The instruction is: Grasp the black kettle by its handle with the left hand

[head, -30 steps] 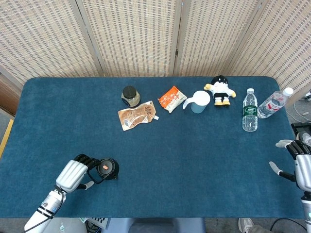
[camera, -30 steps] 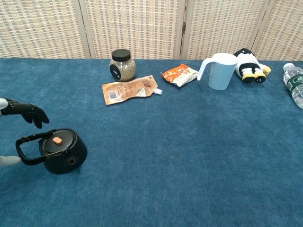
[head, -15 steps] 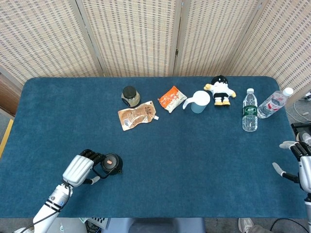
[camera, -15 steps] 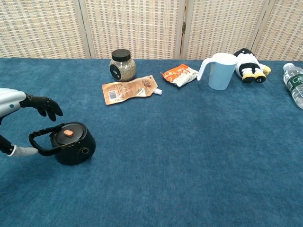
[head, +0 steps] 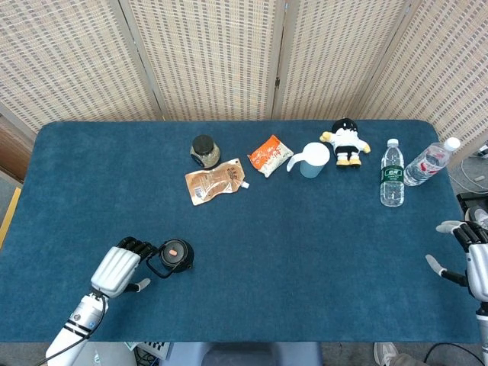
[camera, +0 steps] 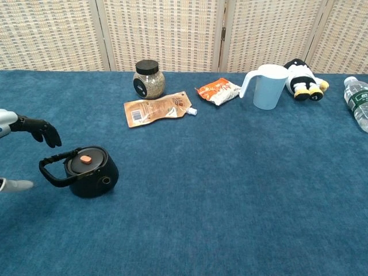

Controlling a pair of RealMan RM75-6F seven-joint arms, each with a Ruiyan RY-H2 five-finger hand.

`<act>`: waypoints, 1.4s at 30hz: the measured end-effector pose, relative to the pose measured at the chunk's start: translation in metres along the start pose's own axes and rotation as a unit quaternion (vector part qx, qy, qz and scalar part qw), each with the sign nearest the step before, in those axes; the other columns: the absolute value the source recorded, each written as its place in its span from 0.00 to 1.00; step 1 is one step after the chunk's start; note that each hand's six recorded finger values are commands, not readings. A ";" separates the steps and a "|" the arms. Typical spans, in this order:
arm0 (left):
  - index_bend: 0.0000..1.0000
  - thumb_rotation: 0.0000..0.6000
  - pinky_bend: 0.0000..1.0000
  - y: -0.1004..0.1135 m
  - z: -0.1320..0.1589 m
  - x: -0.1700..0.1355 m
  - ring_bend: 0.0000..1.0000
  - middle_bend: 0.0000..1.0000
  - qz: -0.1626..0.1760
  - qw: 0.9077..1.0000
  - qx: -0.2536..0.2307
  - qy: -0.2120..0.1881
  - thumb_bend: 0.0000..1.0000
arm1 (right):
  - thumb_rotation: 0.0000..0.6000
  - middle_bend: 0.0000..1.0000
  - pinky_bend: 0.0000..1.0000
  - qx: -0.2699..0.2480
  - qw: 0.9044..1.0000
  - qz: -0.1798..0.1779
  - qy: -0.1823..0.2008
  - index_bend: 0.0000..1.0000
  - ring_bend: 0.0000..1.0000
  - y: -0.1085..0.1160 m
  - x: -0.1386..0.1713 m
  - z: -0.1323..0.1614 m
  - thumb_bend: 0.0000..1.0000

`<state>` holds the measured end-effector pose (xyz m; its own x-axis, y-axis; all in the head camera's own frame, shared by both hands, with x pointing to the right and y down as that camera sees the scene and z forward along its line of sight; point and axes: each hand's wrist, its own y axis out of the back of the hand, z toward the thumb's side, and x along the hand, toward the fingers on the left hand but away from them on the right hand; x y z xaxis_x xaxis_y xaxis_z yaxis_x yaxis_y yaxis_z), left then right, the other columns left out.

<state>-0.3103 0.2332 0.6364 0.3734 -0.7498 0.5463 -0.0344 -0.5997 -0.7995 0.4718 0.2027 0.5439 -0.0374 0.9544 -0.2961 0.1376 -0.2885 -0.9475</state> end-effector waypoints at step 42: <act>0.46 1.00 0.00 -0.026 0.020 0.002 0.34 0.43 -0.022 0.999 0.022 -0.039 0.16 | 1.00 0.33 0.22 0.001 1.000 -0.001 -0.004 0.36 0.23 0.001 0.003 0.000 0.20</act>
<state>-0.2895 0.2526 0.6533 0.4457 -0.6973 0.5614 0.0239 -0.6177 -0.7861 0.4721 0.2048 0.5418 -0.0457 0.9541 -0.2959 0.1350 -0.2876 -0.9482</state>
